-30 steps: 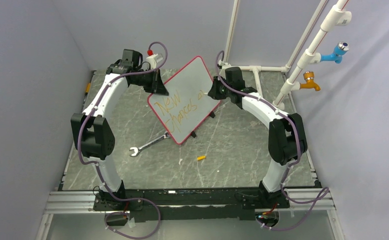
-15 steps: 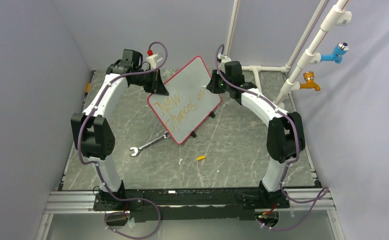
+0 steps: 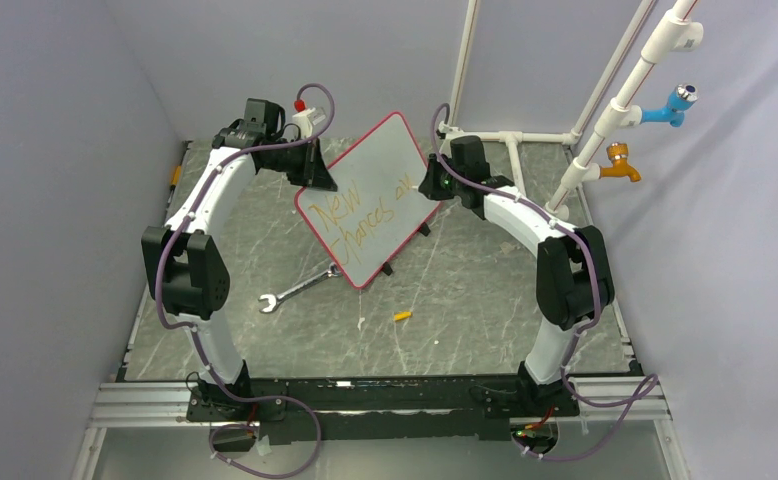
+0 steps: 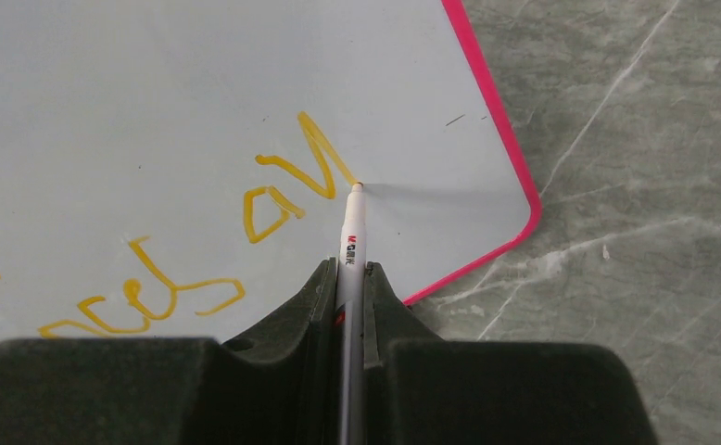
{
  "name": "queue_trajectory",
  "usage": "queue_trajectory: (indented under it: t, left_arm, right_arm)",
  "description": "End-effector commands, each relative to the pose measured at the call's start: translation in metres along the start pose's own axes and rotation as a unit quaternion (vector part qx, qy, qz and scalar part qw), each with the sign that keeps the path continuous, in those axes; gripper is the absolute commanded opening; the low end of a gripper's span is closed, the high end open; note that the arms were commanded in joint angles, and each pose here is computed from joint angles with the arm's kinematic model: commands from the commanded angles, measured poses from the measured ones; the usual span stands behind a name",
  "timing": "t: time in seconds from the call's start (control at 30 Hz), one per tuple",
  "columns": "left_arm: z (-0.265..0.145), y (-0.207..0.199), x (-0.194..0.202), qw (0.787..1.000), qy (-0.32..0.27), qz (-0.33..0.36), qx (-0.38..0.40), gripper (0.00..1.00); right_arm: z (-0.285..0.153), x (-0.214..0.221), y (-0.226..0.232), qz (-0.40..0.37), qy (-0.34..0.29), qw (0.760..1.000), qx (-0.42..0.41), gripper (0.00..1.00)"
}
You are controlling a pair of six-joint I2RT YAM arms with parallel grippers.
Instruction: Write a sentence on the whiteboard
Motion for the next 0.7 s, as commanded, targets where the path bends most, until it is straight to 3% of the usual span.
queue_trajectory:
  t: [0.0,0.37,0.67]
  left_arm:
    - [0.003,0.008,0.015,0.998,0.033,0.052,-0.033,0.00]
    - [0.004,0.007,0.015,0.998,0.032,0.051,-0.031,0.00]
    - [0.004,0.008,0.016,0.998,0.033,0.051,-0.033,0.00]
  right_arm:
    - [0.001,-0.014,0.014,-0.008,-0.016,1.000,-0.016,0.00]
    - [0.007,-0.052,0.032,-0.016,-0.044,0.999,-0.028,0.00]
    - [-0.004,-0.052,0.032,-0.018,-0.049,0.998,-0.024,0.00]
Point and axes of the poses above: each gripper's point midway between its finger pads, its own z axis out along the fingers, its own y axis along the line the jaws close on, x = y × z, the point moved 2 cm from there along -z, back along the fingers, and after that the axes turned 14 degrees about z, right-handed, at the moved point
